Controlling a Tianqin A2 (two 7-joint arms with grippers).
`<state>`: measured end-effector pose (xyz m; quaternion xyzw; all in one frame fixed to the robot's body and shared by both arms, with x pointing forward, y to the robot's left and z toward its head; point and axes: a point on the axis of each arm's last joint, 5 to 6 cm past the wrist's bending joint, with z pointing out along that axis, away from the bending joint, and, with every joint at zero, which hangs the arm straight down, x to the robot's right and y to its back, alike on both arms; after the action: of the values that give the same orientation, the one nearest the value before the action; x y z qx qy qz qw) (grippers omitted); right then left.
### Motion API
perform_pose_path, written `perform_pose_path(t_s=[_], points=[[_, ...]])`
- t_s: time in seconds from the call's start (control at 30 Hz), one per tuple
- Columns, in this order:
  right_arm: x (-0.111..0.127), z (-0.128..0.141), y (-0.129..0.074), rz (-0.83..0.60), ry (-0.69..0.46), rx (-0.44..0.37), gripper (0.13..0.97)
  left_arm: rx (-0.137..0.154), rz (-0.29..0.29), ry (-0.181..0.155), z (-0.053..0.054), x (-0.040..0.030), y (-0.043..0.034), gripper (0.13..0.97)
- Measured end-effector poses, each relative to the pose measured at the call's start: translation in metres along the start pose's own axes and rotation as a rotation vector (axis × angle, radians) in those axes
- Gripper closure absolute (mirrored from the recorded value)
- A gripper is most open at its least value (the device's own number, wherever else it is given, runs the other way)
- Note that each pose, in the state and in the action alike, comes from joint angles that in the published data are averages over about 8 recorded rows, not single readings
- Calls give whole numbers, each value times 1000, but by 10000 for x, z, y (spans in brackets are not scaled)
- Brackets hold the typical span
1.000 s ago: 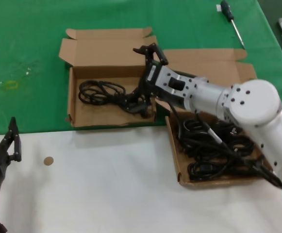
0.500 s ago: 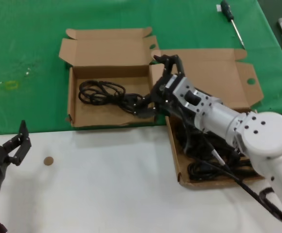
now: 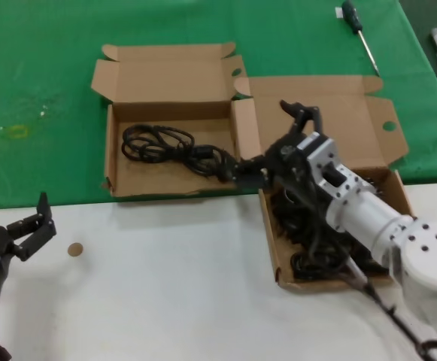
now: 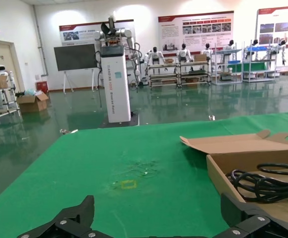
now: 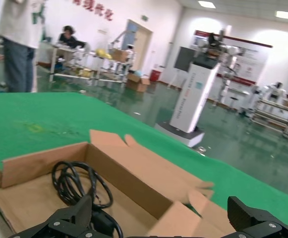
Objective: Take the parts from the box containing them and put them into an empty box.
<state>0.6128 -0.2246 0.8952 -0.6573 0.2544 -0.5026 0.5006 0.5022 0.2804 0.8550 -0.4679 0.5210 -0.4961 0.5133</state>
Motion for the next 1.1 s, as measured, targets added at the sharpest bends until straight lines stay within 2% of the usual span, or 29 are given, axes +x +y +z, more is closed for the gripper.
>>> perform_pose_path(t_s=[0.33,0.63,0.9,1.1], points=[[-41,-344,159,118,111,-19,130,0,0,0,0,0,0,167],[-64,-671,276,213,213,-42,130,0,0,0,0,0,0,132],[-77,-971,354,289,305,-63,130,0,0,0,0,0,0,132],[-78,-1082,376,315,339,-71,130,0,0,0,0,0,0,132]])
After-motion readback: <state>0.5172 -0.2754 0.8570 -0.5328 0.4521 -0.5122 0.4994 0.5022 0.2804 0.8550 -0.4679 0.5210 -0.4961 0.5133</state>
